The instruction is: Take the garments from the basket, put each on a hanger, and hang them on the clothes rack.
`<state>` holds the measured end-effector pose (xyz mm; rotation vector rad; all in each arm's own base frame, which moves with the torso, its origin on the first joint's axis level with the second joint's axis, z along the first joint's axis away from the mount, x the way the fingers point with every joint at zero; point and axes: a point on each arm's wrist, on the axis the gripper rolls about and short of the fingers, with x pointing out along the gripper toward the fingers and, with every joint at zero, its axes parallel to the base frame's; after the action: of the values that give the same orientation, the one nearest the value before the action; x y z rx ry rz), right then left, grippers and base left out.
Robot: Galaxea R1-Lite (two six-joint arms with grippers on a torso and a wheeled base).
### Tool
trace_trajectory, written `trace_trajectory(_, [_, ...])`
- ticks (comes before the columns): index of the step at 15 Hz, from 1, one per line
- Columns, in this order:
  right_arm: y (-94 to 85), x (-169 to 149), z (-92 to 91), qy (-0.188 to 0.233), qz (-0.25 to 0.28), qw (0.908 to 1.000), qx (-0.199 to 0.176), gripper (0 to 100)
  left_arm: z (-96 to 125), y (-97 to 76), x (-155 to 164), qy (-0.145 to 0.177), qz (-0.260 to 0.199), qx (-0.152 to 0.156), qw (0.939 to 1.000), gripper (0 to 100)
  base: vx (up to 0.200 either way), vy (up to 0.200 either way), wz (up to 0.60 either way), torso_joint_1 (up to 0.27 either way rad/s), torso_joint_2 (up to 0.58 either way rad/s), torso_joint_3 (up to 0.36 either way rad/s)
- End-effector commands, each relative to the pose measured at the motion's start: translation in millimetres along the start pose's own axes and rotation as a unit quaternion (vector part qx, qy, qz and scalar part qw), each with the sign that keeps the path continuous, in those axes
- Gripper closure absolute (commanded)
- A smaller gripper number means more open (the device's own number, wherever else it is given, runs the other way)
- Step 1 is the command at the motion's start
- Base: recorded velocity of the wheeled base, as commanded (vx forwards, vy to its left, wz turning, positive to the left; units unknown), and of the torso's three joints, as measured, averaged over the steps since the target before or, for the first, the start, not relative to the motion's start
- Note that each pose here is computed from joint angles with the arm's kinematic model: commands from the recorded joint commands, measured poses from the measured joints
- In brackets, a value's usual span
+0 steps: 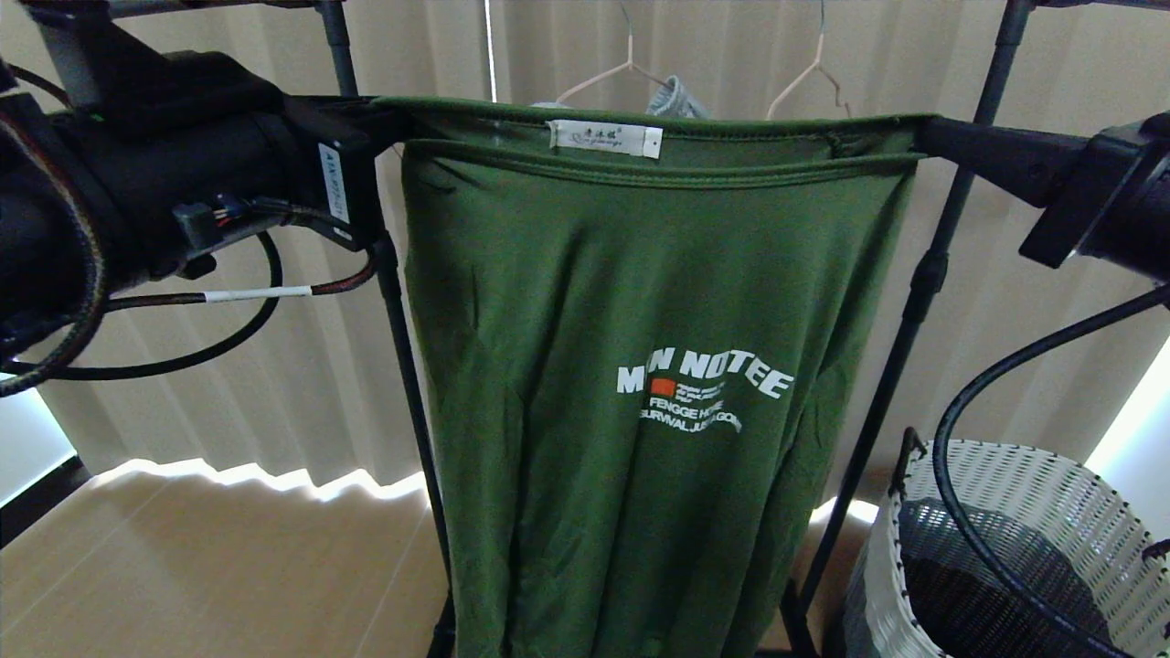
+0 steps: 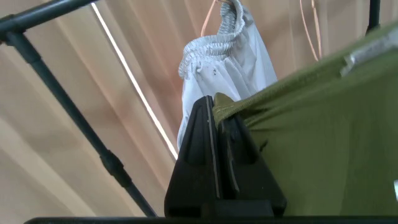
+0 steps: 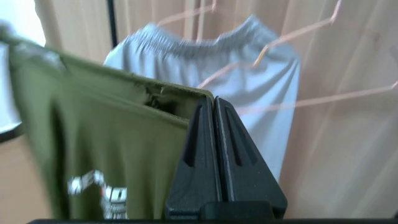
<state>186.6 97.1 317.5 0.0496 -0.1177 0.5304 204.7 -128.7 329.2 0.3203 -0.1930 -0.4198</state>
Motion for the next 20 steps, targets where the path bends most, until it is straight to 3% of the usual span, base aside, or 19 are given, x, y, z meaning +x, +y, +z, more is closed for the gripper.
trace_trajectory(1, [1.1, -6, 3.6, -0.009, 0.002, 1.0000, 0.000, 100, -4, -2.4, 5, 0.007, -0.003, 0.001, 1.0000, 100, 0.000, 0.000, 0.00, 0.000, 0.00, 0.000])
trace_trajectory(12, [-0.5, 6, -0.3, -0.003, -0.003, 1.0000, -0.001, 100, 5, 2.6, 0, -0.009, 0.005, 0.001, 0.9999, 100, 0.000, 0.000, 0.00, 0.000, 0.00, 0.000])
trace_trajectory(13, [-0.5, 9, 4.7, -0.023, -0.003, 0.9997, -0.002, 100, 6, 3.2, -1, -0.011, 0.005, 0.001, 0.9999, 100, 0.000, 0.000, 0.00, 0.000, 0.00, 0.000])
trace_trajectory(17, [-0.5, 9, 3.7, -0.023, -0.003, 0.9997, -0.002, 100, 7, 3.6, -2, -0.013, 0.006, 0.002, 0.9999, 100, 0.000, 0.000, 0.00, 0.000, 0.00, 0.000])
trace_trajectory(18, [-0.5, 9, 3.7, -0.023, -0.003, 0.9997, -0.002, 0, 7, 3.6, -2, -0.013, 0.006, 0.002, 0.9999, 100, 0.000, 0.000, 0.00, 0.000, 0.00, 0.000])
trace_trajectory(20, [-0.6, 9, 2.9, -0.022, -0.004, 0.9998, -0.002, 0, 7, 3.6, -2, -0.013, 0.006, 0.002, 0.9999, 100, 0.000, 0.000, 0.00, 0.000, 0.00, 0.000])
